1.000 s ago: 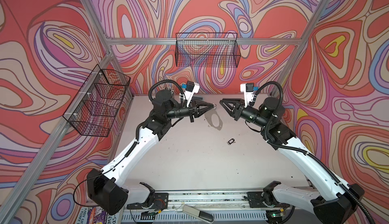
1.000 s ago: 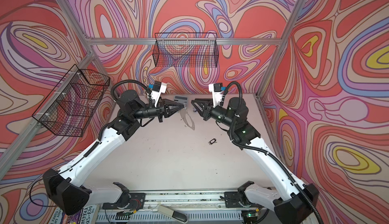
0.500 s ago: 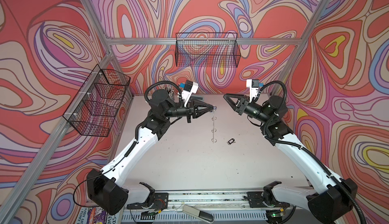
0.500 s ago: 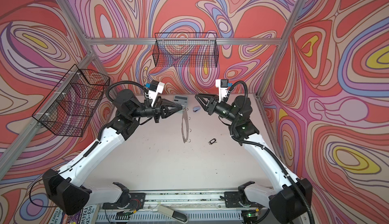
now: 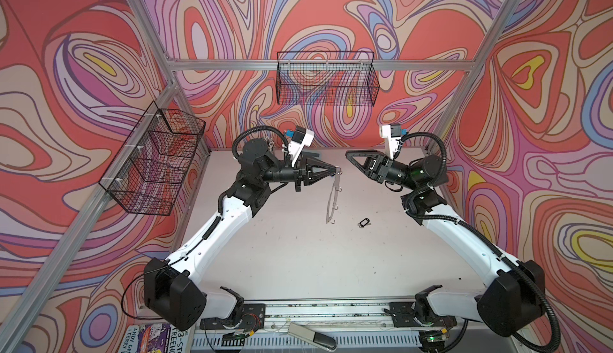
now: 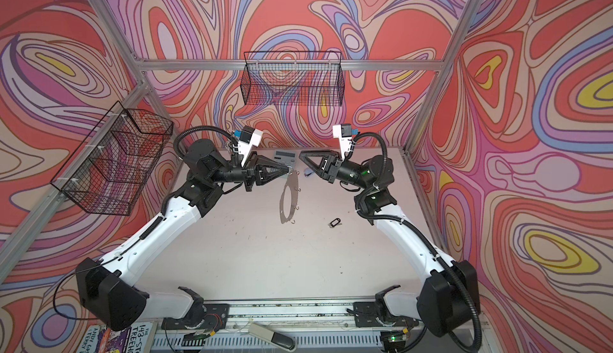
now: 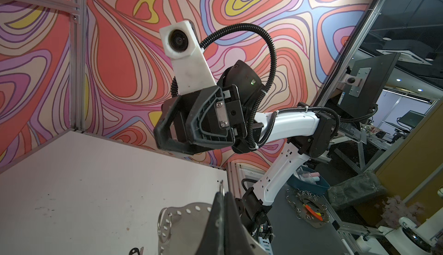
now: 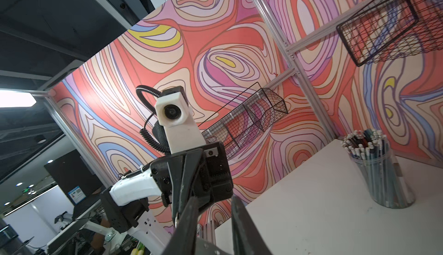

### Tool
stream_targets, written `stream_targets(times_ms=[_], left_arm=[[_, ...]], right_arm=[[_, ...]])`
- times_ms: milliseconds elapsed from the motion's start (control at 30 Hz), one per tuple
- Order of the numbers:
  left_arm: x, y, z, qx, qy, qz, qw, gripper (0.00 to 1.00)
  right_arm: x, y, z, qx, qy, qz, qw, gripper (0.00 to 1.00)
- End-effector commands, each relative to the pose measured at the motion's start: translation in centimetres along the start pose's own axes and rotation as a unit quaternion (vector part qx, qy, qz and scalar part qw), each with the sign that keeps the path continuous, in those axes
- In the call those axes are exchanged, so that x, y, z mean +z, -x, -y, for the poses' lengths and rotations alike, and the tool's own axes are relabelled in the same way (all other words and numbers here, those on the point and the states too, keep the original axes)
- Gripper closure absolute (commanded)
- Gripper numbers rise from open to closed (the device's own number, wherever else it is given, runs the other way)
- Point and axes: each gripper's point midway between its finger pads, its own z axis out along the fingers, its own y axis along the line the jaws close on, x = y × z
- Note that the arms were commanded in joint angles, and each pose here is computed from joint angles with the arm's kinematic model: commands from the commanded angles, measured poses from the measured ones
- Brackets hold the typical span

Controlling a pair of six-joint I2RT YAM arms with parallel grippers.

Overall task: Attach keys to a key ring
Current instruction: Pass the keyring.

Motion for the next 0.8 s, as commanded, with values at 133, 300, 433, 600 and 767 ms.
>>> stream_targets(times_ms=[133, 300, 433, 600, 767], left_arm=[[-0.3, 1.4, 0.7, 0.039, -0.009, 0.006, 0.999, 1.0], [-0.2, 1.5, 0.4, 0.038, -0.01, 0.005, 0.999, 1.0], [-0.1, 1.6, 0.3, 0.036, -0.014, 0.008, 0.999, 1.0], [0.0, 1.6, 0.1, 0.035, -0.015, 0.007, 0.999, 1.0], [-0.1, 1.7, 0.0, 0.038, -0.014, 0.007, 0.999, 1.0]], right_arm=[[0.5, -1.4, -1.8, 0.031, 0.058, -0.025, 0.998, 0.77], [0.6, -1.9, -2.1, 0.033, 0.06, -0.033, 0.997, 0.77], [1.0, -2.6, -2.4, 0.038, 0.064, -0.045, 0.996, 0.74], [1.0, -2.8, -2.7, 0.037, 0.067, -0.048, 0.996, 0.75], [1.0, -2.9, -3.3, 0.039, 0.079, -0.052, 0.995, 0.77]])
